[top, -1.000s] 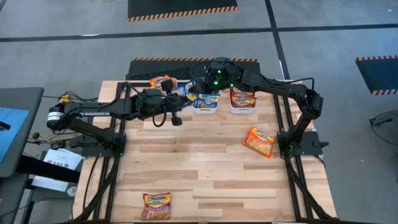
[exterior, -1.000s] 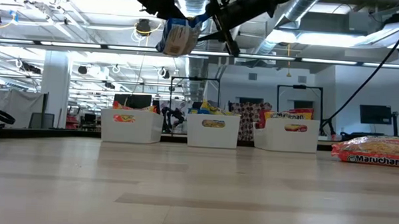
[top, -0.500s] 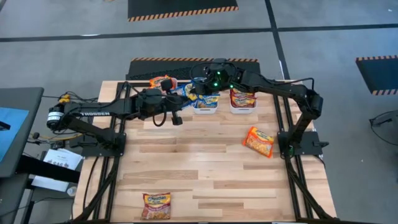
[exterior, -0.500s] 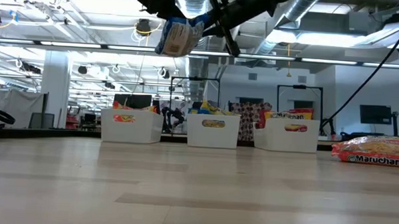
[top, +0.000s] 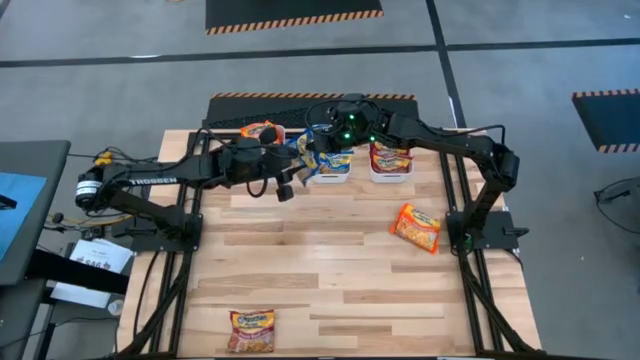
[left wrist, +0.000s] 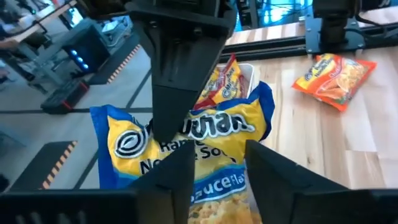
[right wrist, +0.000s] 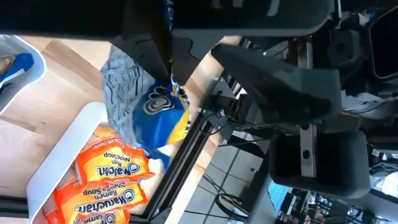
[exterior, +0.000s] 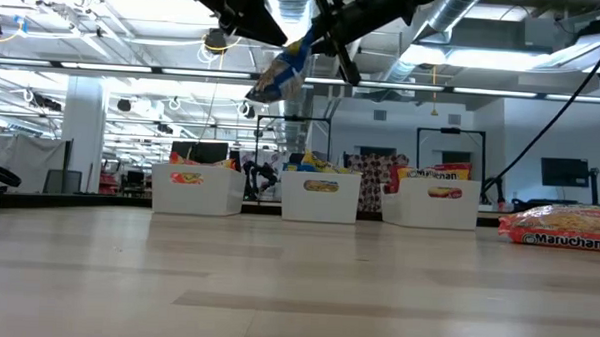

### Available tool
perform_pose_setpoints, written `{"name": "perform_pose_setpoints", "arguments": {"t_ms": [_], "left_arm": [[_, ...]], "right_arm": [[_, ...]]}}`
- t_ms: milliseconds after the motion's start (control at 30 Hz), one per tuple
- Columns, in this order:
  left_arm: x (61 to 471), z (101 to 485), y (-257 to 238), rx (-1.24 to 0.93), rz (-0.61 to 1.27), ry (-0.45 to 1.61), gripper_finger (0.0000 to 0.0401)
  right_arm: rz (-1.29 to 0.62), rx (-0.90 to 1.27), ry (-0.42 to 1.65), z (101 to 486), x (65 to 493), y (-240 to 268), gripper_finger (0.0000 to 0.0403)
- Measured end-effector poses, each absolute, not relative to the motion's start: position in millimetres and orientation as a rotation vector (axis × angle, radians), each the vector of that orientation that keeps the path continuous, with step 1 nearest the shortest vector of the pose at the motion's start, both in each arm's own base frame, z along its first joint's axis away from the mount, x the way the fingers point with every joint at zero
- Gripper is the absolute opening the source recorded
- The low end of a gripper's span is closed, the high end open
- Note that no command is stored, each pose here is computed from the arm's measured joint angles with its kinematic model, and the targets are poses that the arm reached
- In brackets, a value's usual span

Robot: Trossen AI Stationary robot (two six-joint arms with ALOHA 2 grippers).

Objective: Sort Maruchan noodles
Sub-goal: Put the blue noodle pack into the middle white bin

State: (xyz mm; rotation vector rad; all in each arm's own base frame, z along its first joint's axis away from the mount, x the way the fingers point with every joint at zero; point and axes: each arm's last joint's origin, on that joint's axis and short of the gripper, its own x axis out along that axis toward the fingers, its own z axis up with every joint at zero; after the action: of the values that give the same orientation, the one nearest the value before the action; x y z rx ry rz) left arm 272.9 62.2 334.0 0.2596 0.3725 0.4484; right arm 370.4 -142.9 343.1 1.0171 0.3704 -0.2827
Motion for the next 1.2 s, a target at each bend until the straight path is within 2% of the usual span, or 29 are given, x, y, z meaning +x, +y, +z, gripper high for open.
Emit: {"name": "perform_pose_setpoints", "arguments": {"t_ms": [133,333,600,800,1000,1200], "left_arm": [[271,337,62,0.225,0.459,0.350,0.0152],[266,345,61,0.228,0.463,0.307,0.0158],[256,356,59,0.230,0.494,0.256,0.0158],[253,359,62,0.243,0.580,0.251,0.0158],[250,360,71,0.249,0.622,0.256,0.0158],[248,360,79,0.245,0.657,0.263,0.0158]], "right_arm": [[-0.284,0.980,0.386,342,369,-144,0.0006],[-0.290,0.891,0.424,340,362,-154,0.0006],[-0.189,0.566,0.463,339,347,-182,0.0006],[-0.134,0.285,0.596,326,331,-198,0.0006],[-0.093,0.174,0.672,303,337,-209,0.0006],[-0.002,-0.003,0.703,299,340,-202,0.0006]]}}
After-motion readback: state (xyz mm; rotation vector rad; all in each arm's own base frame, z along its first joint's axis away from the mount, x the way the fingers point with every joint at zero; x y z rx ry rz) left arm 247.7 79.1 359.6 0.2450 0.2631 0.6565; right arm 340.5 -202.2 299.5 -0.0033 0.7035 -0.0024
